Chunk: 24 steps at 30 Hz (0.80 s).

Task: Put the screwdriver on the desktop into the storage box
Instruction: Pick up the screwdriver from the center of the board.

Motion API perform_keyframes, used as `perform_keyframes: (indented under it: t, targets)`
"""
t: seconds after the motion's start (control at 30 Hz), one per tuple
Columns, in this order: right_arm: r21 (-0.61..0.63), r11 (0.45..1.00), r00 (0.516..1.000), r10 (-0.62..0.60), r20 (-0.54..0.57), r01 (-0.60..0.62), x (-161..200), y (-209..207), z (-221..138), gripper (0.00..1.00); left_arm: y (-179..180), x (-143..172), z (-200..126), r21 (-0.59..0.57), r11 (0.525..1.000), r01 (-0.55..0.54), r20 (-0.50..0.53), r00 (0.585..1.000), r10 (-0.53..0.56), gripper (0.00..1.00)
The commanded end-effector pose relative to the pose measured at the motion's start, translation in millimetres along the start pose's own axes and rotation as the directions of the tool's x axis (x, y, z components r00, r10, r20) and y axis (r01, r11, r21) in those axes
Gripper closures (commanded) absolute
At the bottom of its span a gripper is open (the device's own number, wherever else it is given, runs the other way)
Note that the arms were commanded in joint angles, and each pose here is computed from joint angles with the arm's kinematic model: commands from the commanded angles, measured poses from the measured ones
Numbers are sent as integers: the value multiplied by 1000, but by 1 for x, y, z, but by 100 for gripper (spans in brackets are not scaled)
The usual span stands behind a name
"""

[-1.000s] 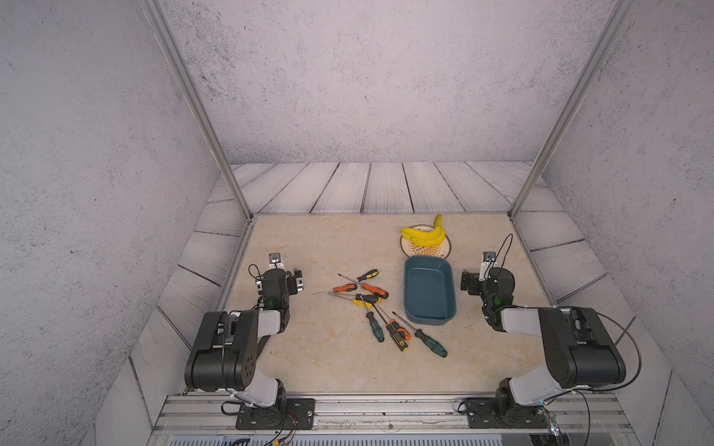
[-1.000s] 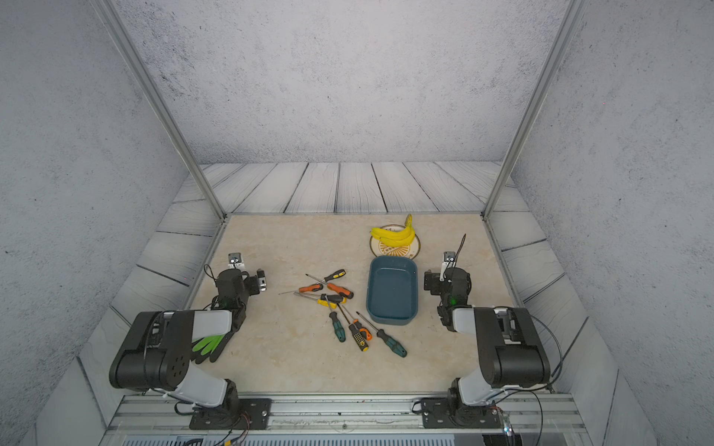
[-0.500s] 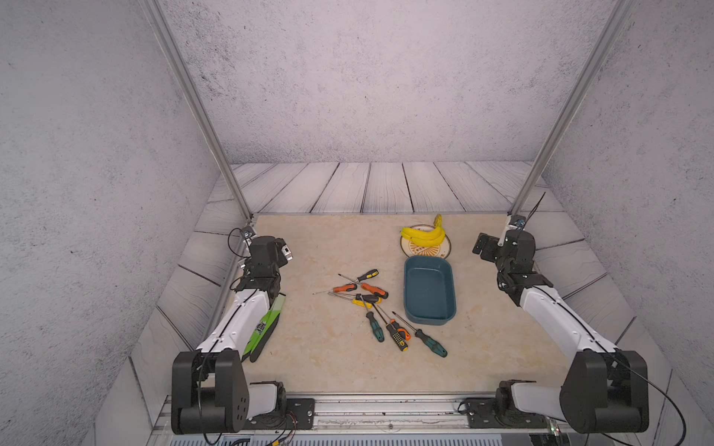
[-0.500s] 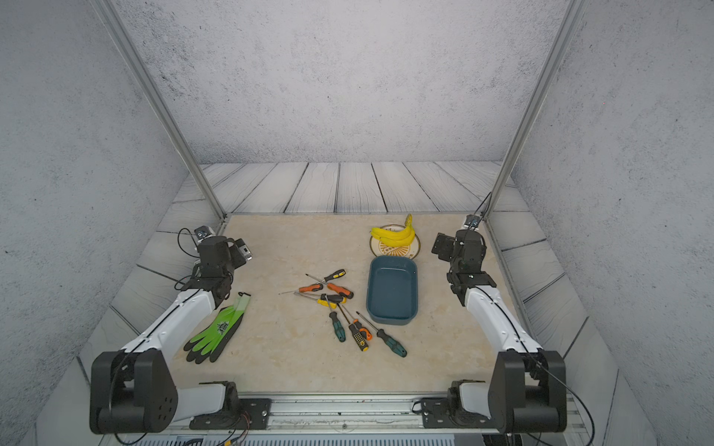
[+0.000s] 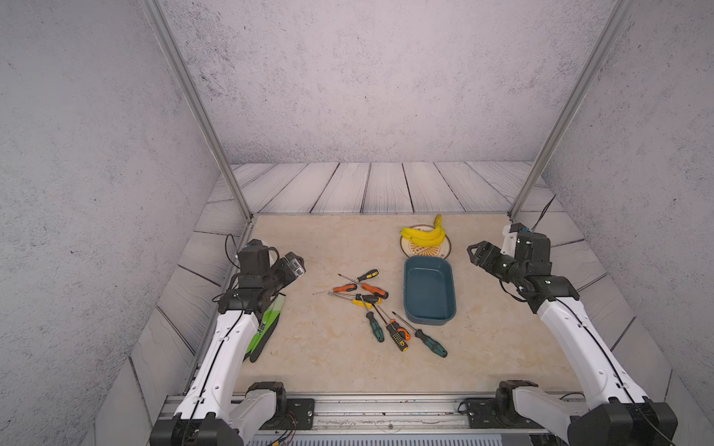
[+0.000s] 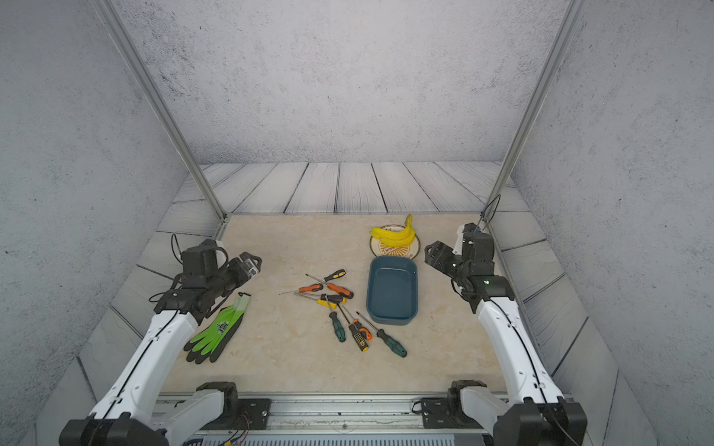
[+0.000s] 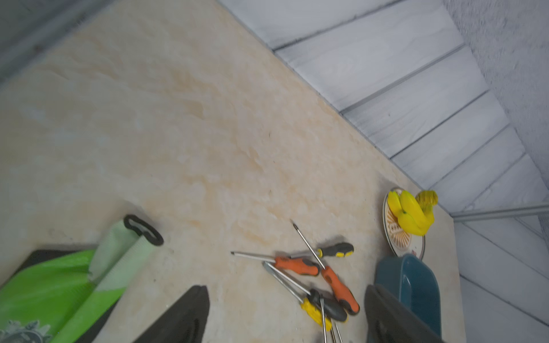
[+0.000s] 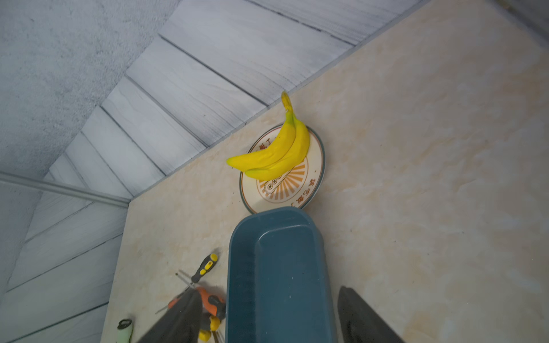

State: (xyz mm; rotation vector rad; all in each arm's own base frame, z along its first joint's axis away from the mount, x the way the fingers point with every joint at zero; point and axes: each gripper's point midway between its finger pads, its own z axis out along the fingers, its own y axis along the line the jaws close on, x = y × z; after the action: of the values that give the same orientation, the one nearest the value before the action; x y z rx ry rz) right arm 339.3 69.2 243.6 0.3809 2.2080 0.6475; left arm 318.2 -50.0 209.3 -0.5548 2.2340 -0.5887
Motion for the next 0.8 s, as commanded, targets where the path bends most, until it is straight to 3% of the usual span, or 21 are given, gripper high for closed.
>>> perform_keyframes:
  t: [0.0, 0.07, 0.27, 0.5, 0.77]
  targets:
    - [-47, 999, 978, -5, -210, -5, 54, 9, -8, 24, 0, 58, -5, 31, 1000, 2, -203, 979, 4, 11]
    - [-52, 999, 965, -27, -262, 14, 71, 13, -13, 24, -4, 76, -11, 42, 999, -32, -243, 969, 41, 1]
    - [-67, 995, 928, -93, -360, 73, 108, 21, -23, 25, -22, 104, -27, 151, 988, -45, -288, 954, 87, 3]
    - [-14, 989, 851, -133, -508, 146, 166, 6, -33, 33, -18, 132, -24, 158, 987, -28, -344, 935, 82, 7]
    - [73, 970, 771, -138, -622, 232, 231, -28, -22, 33, -21, 153, -14, 175, 984, -22, -388, 917, 90, 6]
